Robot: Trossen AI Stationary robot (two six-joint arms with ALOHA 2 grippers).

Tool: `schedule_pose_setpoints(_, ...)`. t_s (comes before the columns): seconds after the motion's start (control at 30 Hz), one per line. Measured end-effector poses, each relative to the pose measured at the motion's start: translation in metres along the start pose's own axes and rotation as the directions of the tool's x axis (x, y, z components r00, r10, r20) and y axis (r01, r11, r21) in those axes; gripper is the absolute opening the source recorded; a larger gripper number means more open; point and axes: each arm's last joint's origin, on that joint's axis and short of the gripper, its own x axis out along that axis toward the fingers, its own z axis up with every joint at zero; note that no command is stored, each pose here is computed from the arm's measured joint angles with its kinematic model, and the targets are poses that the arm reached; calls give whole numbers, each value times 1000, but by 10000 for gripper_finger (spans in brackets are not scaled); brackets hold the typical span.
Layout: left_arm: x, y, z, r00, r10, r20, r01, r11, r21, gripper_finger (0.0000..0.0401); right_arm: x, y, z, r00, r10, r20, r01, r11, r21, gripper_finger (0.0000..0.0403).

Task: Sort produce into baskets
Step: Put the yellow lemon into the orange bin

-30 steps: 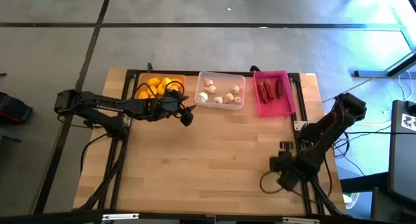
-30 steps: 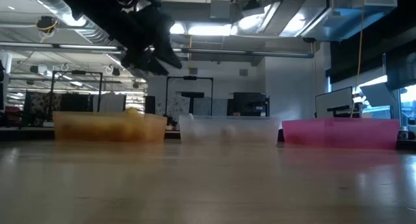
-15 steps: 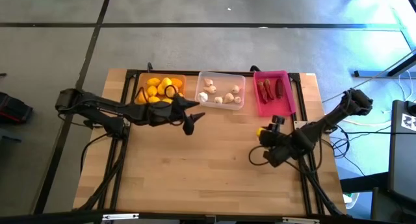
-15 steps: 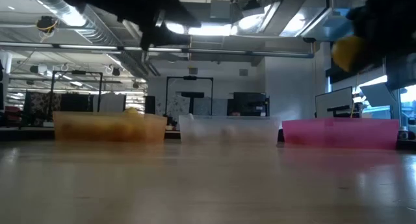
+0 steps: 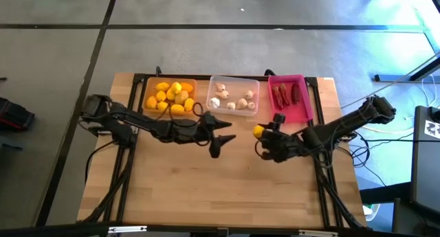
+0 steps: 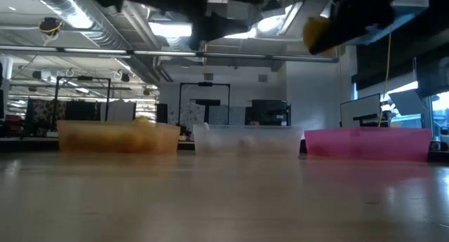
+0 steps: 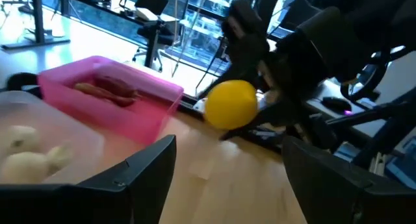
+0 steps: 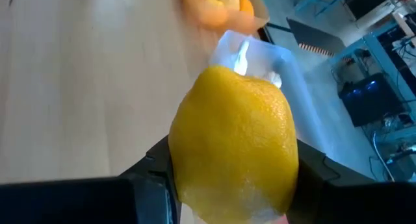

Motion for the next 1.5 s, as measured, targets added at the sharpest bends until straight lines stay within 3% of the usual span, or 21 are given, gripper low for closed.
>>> schedule_pose_setpoints(0.23, 38, -18, 3, 1000, -6, 6, 6, 1000, -23, 276, 7, -3, 8, 999, -7, 44, 6, 1000, 18, 168)
schedule_pose_setpoints(0.43, 57, -17, 2, 1000, 15, 13, -14, 999, -45, 276, 9, 0, 10, 999, -4, 51, 4, 1000, 6, 168)
schedule_pose_setpoints(0.67, 57, -17, 3, 1000, -4, 11, 4, 999, -53, 276, 9, 0, 15, 996, -15, 92, 13, 1000, 24, 168)
schedule_pose_setpoints(1.03, 58, -16, 4, 1000, -10, 16, 11, 998, -60, 276, 8, 3, 30, 976, 49, 214, -62, 997, 52, 168)
schedule_pose_setpoints(1.3, 58, -14, 2, 1000, 16, 4, -16, 999, -43, 276, 20, 14, 33, 976, 18, 219, -28, 999, 44, 168)
schedule_pose_setpoints(1.5, 58, -13, 2, 1000, 25, 6, -25, 999, -22, 222, 22, 16, 33, 976, -15, 217, 4, 999, 49, 168)
